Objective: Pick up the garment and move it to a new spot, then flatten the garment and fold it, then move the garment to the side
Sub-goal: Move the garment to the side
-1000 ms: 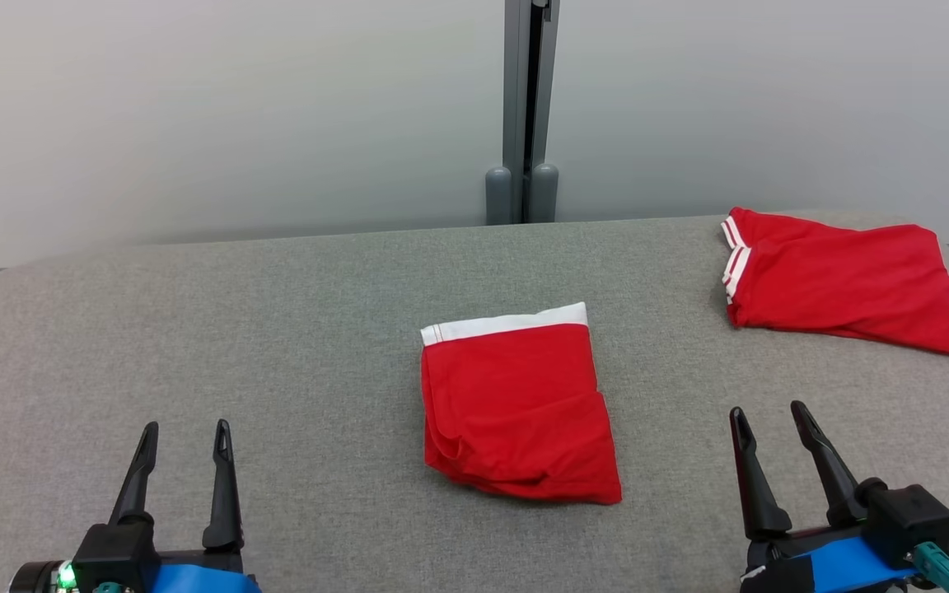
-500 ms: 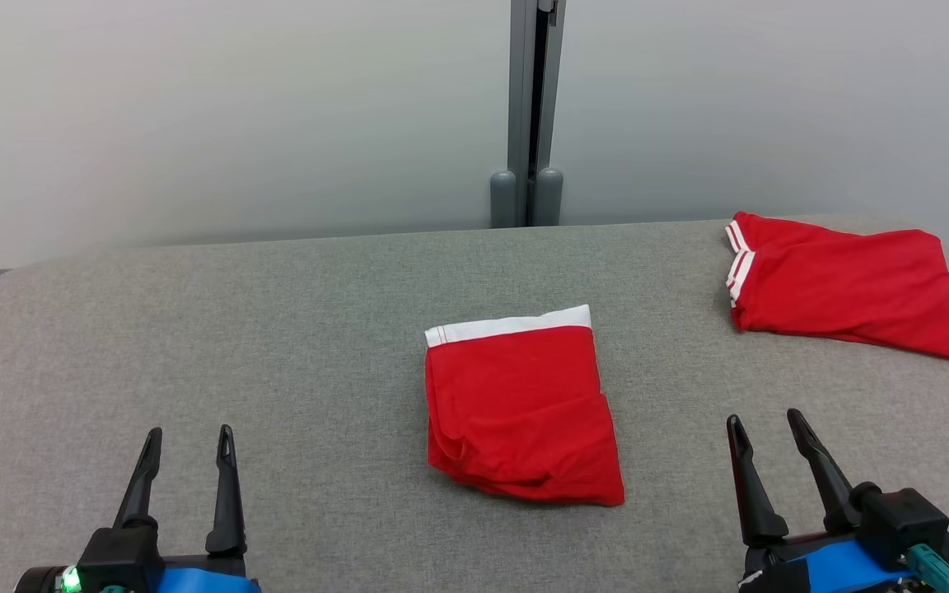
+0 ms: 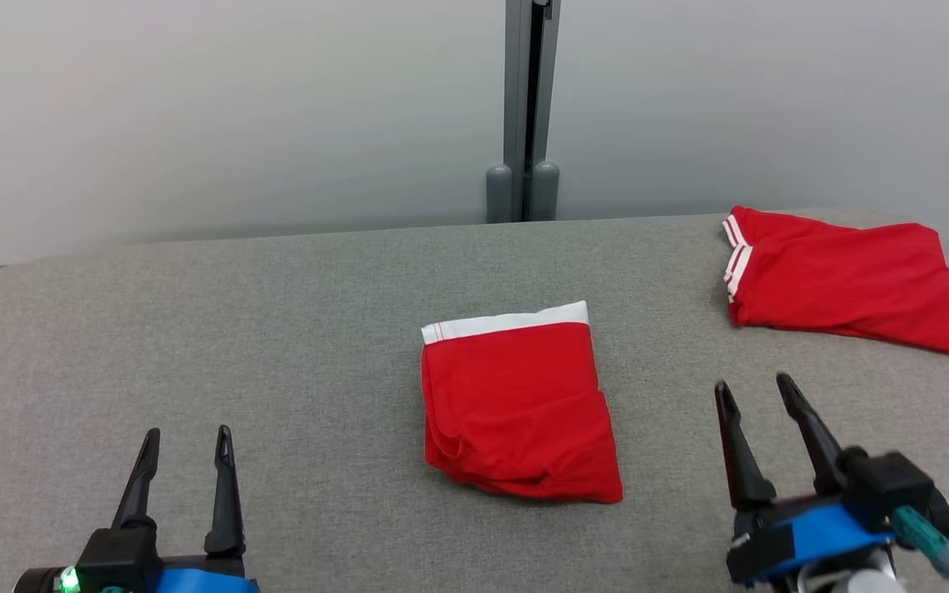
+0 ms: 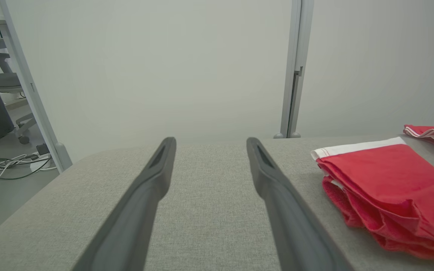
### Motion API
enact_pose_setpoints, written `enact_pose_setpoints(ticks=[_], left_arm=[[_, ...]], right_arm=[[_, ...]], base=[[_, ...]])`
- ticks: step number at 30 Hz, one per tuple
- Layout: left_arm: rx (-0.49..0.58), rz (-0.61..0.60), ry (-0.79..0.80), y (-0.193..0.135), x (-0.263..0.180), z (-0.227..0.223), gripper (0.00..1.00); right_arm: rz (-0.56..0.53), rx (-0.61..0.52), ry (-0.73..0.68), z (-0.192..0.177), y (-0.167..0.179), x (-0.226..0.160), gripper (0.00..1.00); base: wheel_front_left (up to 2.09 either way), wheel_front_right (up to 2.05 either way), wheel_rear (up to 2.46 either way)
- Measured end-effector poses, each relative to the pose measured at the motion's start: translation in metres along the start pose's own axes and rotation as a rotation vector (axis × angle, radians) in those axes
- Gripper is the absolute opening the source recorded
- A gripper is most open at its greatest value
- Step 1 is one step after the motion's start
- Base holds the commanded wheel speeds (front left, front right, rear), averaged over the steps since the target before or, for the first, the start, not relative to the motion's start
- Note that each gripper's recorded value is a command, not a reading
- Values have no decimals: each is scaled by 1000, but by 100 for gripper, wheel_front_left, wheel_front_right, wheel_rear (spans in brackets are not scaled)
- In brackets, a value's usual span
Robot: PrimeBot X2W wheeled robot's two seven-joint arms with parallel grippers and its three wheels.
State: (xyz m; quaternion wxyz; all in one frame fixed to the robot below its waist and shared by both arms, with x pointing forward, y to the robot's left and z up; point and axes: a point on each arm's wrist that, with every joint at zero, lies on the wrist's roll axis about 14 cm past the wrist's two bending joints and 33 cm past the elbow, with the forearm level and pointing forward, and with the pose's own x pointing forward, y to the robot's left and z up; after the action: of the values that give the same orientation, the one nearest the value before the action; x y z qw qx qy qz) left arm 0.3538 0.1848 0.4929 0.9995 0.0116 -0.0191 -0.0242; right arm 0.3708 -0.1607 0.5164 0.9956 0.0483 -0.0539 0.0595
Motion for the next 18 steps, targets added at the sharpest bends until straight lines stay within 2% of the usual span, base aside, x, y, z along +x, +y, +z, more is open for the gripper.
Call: enact_pose_setpoints(ticks=[10,14,18], left_arm=[[-1,2,1,1,8,0,100],[-8,9,7,4,12,-3,100],[-13,20,13,8,17,-5,100]], right_arm=[[162,-55,-79,30,41,62,100],[212,-58,-45,19,56,82,100],[242,-72,40,-10,63,94,100]], base=[[0,0,0],[0,0,0],[0,0,0]])
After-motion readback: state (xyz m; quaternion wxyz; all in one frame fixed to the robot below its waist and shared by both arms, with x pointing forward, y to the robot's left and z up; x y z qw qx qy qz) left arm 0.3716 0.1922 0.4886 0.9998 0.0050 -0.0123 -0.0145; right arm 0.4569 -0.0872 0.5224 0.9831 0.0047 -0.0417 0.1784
